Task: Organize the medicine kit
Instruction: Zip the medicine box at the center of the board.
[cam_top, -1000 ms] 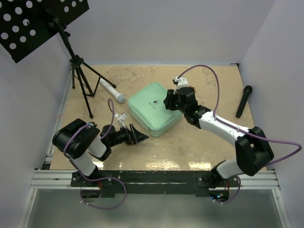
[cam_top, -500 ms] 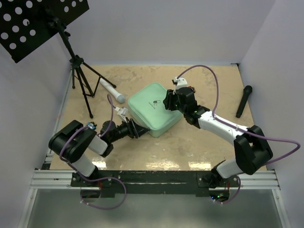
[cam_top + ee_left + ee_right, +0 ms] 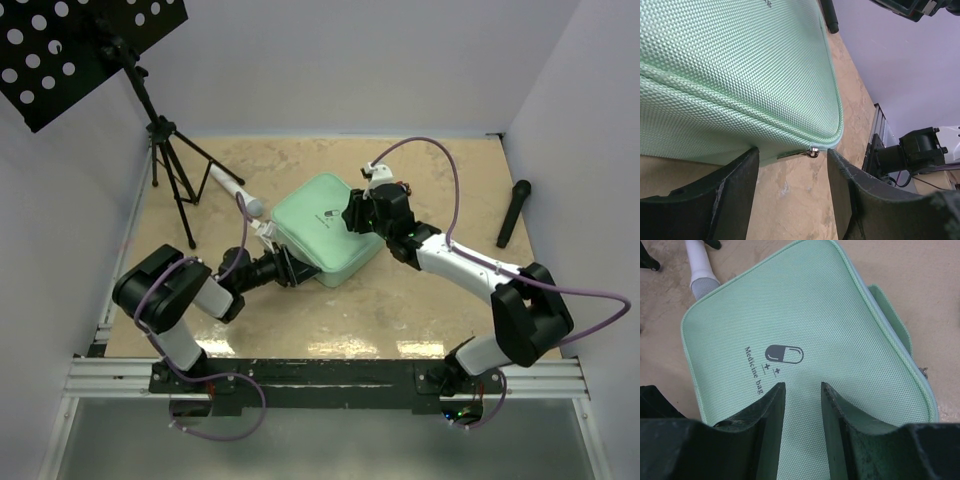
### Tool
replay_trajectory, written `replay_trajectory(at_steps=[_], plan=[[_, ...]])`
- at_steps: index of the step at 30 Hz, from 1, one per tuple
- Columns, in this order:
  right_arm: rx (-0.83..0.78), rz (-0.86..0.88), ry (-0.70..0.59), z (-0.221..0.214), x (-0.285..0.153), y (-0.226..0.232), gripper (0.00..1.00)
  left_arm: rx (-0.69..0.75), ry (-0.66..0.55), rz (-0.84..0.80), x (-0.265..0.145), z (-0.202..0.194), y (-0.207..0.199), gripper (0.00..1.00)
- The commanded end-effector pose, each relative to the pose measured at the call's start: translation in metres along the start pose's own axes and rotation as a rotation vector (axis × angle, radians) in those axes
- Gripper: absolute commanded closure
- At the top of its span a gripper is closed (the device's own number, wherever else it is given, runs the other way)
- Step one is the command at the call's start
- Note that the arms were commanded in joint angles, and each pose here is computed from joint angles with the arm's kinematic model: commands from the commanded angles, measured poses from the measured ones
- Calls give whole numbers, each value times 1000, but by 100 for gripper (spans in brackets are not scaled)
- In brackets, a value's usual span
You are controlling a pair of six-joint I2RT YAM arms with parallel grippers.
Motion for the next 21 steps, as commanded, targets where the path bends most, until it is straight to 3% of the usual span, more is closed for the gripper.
replay_trajectory(at_steps=[1, 11, 21], plan=[[-13, 19, -38, 9, 2, 3, 61, 357, -242, -496, 3, 40, -77, 41], [-14, 11, -18, 2, 6, 2, 63, 335, -162, -514, 4, 29, -75, 44], [-17, 9, -17, 1, 6, 2, 63, 336, -167, -525, 10, 31, -77, 45]])
Point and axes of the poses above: each gripper's point midway between its finger pads, its own x axis out along the fingers, its own y axis along the line the jaws close on, z = x × y, the point moved 9 cm from there along -x, back along the fingers, and after that the axes turned 12 degrees about -x, right-handed, at the moved point
